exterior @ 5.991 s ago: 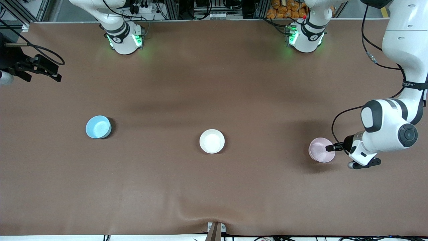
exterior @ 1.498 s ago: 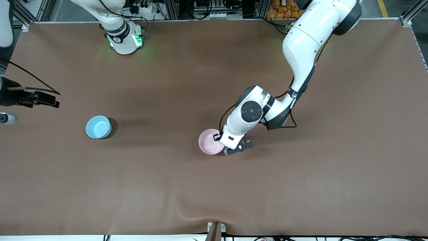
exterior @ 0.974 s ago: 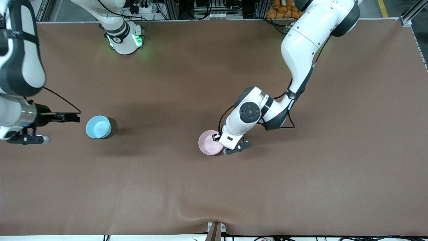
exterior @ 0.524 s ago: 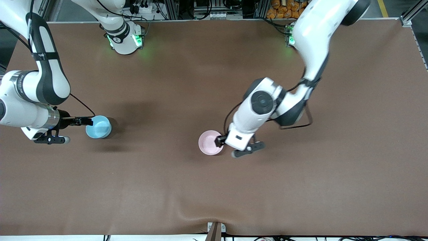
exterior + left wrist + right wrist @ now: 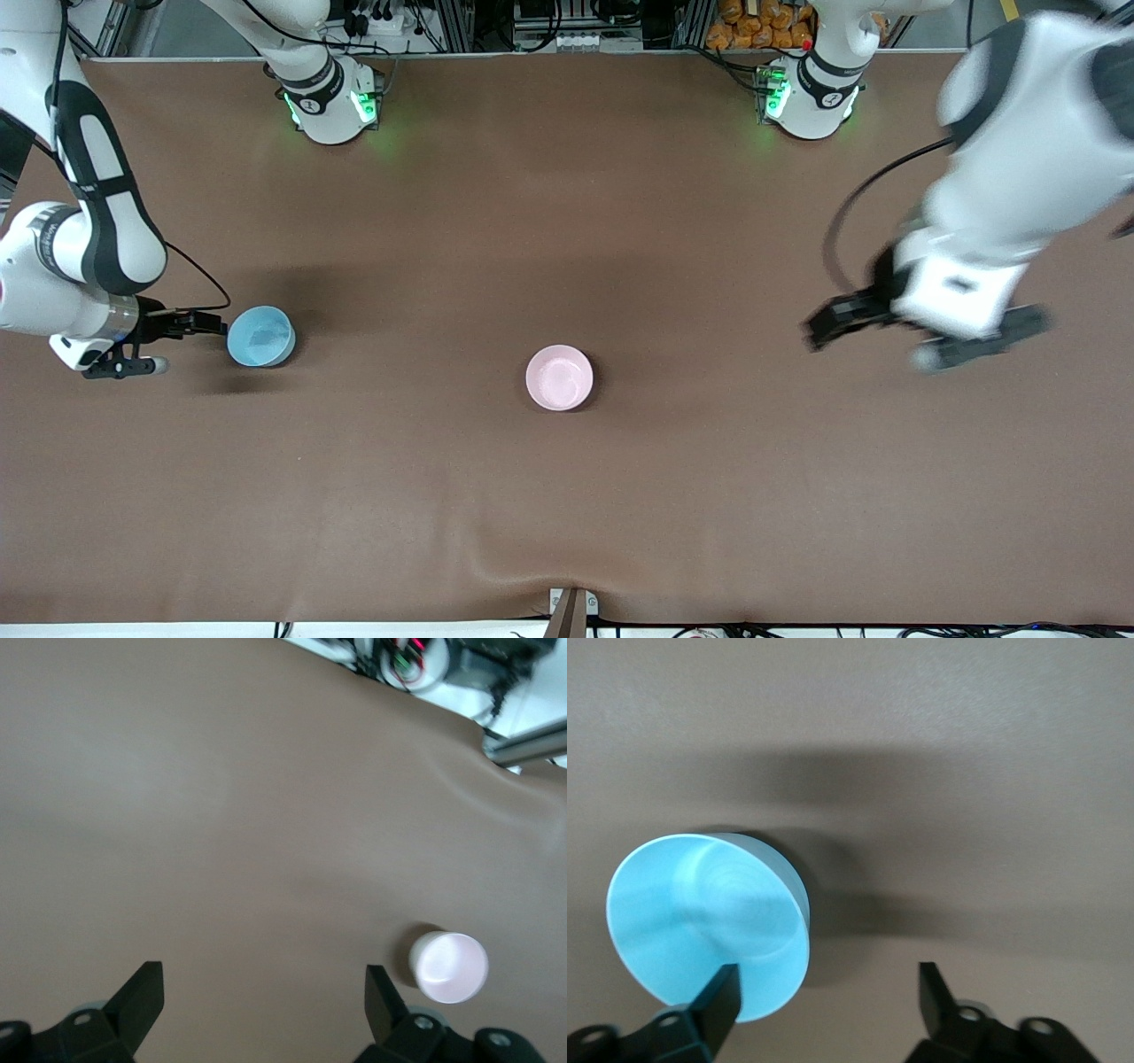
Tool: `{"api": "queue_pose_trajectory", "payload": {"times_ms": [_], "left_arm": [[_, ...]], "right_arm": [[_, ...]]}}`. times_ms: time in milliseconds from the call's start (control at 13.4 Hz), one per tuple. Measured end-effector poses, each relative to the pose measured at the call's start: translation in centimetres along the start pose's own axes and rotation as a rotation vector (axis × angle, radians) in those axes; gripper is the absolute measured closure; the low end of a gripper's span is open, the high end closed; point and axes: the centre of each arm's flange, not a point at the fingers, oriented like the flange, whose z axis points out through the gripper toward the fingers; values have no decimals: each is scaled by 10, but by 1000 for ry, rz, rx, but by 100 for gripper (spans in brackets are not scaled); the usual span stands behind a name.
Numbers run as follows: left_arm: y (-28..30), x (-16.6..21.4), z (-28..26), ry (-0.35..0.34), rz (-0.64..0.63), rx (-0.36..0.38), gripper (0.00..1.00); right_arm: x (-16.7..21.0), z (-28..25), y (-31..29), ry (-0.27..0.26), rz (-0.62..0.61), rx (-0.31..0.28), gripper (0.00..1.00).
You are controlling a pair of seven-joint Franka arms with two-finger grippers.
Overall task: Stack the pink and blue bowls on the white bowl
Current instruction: 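Grasp the blue bowl rim with the right gripper while the left gripper withdraws, then lift and carry the blue bowl with the right gripper over the pink bowl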
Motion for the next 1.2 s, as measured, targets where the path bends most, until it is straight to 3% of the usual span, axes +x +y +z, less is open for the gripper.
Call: {"api": "queue_pose_trajectory", "payload": {"times_ms": [75, 150, 300, 374, 449, 599, 674, 824, 974, 1048, 1198], "left_arm": [[-27, 6, -17, 4, 4, 13, 0], [-48, 8, -30, 1, 18, 27, 0], [-81, 12, -48, -2, 89, 45, 0], [-97, 15, -54, -2, 120, 51, 0], [-111, 16, -58, -6, 135, 59, 0], [-122, 14, -64, -13, 146, 68, 0], [-123, 11, -67, -18, 151, 71, 0], [-123, 2, -75, -25, 172, 78, 0], [-127, -1, -82, -18, 224, 80, 0], [-130, -3, -83, -24, 243, 84, 0], [-133, -14, -86, -41, 260, 95, 0]], "right_arm": [[1, 6, -2, 4, 20, 17, 25], [2, 12, -5, 11, 37, 24, 25], [0, 19, -9, 22, 54, 27, 41], [0, 21, -9, 24, 56, 28, 42], [0, 22, -9, 27, 59, 27, 49], [-1, 24, -9, 32, 63, 25, 72], [-2, 25, -10, 32, 64, 25, 72], [-2, 26, -10, 32, 66, 25, 90], [-2, 26, -10, 32, 66, 25, 92], [-2, 25, -10, 33, 65, 25, 98], [-2, 24, -14, 17, 62, 34, 98]]}}
